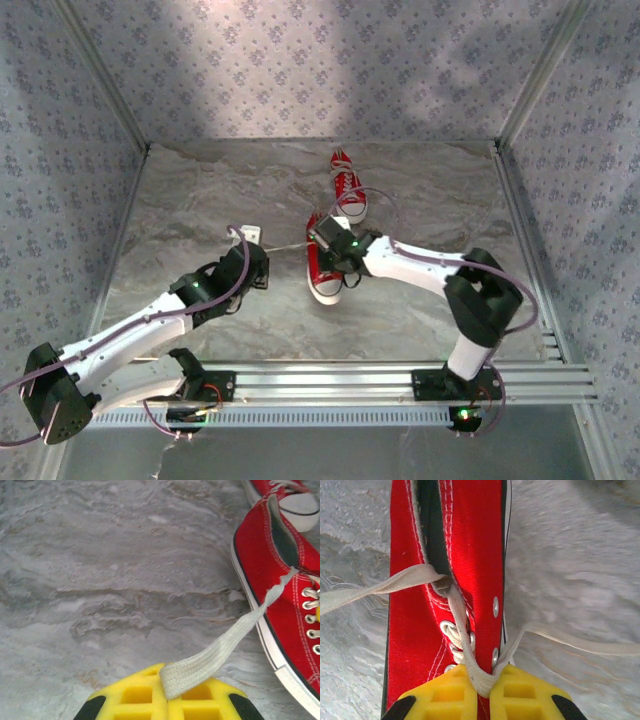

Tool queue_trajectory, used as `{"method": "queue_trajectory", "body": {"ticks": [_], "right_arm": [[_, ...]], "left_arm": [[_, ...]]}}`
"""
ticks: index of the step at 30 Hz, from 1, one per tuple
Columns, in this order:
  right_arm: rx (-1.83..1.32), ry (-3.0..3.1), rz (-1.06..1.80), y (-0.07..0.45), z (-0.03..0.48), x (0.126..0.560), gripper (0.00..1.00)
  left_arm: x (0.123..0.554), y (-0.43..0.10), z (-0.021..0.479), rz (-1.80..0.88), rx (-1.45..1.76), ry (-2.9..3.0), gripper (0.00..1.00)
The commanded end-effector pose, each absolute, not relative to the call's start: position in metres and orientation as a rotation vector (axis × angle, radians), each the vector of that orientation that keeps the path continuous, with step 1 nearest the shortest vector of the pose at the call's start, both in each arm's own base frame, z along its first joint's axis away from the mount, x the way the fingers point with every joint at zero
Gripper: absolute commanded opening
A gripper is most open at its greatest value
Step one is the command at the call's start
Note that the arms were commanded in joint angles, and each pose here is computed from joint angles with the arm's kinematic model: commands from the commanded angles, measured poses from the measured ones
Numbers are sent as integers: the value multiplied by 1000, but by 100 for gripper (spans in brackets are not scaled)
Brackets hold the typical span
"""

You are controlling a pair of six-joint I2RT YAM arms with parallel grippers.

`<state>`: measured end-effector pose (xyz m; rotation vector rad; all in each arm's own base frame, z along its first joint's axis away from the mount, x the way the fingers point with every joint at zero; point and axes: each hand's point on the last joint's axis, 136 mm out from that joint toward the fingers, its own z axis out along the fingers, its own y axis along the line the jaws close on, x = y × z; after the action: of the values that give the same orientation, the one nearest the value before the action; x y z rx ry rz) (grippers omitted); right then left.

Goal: Tie the shoes

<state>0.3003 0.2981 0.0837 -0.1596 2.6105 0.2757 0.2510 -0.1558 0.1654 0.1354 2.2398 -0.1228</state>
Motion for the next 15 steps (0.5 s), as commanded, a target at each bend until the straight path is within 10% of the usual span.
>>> {"method": "queue_trajectory", "body": {"ticks": [1, 8, 15], "right_arm": [[-139, 2532, 444, 341, 107, 317, 5], [-247, 2495, 507, 352, 117, 314, 55], [-850, 2362, 230, 295, 117, 297, 52]], "left_arm": [[251, -140, 164, -43, 75, 2262, 0], [254, -138, 157, -69, 36, 2285, 0], [264, -133, 162, -230, -64, 2300, 0]]}}
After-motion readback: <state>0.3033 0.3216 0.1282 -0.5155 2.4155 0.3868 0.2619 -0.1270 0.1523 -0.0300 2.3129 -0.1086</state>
